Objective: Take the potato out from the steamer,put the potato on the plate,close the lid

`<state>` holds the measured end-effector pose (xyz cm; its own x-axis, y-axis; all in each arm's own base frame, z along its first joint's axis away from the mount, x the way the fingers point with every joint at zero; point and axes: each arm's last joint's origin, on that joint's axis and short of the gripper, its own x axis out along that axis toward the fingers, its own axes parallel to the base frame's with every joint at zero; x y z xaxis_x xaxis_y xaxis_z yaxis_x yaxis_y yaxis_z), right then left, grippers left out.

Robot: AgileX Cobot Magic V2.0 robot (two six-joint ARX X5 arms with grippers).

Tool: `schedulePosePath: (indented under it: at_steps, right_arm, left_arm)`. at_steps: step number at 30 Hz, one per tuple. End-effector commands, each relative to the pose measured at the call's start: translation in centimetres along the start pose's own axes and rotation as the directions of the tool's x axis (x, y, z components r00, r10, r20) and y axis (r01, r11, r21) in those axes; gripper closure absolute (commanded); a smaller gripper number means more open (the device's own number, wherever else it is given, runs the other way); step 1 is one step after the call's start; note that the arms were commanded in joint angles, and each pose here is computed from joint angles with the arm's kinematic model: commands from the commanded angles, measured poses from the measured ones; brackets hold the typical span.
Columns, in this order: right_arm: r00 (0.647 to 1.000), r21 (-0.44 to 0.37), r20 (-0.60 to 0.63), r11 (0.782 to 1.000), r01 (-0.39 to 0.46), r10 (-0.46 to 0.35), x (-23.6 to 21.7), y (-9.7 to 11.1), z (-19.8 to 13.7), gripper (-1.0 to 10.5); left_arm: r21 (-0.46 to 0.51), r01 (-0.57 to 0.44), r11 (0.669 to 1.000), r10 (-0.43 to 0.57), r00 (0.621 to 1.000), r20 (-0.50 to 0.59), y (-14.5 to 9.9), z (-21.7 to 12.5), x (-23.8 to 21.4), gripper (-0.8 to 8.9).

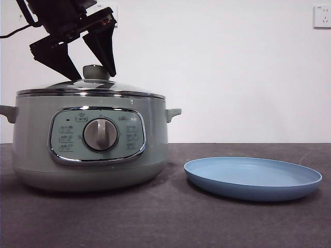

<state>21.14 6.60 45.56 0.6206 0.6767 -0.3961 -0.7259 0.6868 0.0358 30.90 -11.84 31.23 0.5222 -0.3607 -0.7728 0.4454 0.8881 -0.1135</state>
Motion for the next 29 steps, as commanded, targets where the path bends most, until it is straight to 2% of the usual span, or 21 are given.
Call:
schedulePosePath:
  at_steps: [1,3,4,19,25,29]
  right_arm:
    - [1.000,0.000,0.005,1.000,-0.001,0.001,-0.2,0.1,0.1,3.8]
    - [1.000,0.002,0.003,1.000,-0.001,0.001,-0.2,0.1,0.1,3.8]
    - [1.000,0.003,0.000,1.000,-0.002,0.002,-0.2,0.1,0.1,3.8]
    - [1.000,0.031,-0.010,0.999,-0.016,0.016,-0.2,0.2,-0.1,3.8]
    - [1.000,0.069,0.017,0.998,-0.012,0.011,-0.1,0.1,0.2,3.8]
    - [0.998,0.114,0.066,0.993,-0.017,0.009,-0.1,0.2,0.8,3.8]
  left_arm:
    - [0.018,0.004,1.000,-0.004,1.000,-0.011,-0.2,0.0,0.3,5.70]
    - [0.021,0.005,1.000,-0.005,1.000,-0.020,-0.2,-0.1,0.3,7.84]
    - [0.023,0.005,1.000,-0.004,1.000,-0.024,-0.2,-0.1,0.3,8.32]
    - [0.038,0.005,0.999,-0.005,1.000,0.001,-0.3,0.3,-0.1,8.20]
    - [0.060,-0.004,0.998,-0.001,0.995,0.095,-0.6,2.8,-3.0,8.20]
    - [0.109,-0.031,0.994,0.009,0.981,0.192,-1.0,5.3,-7.2,8.20]
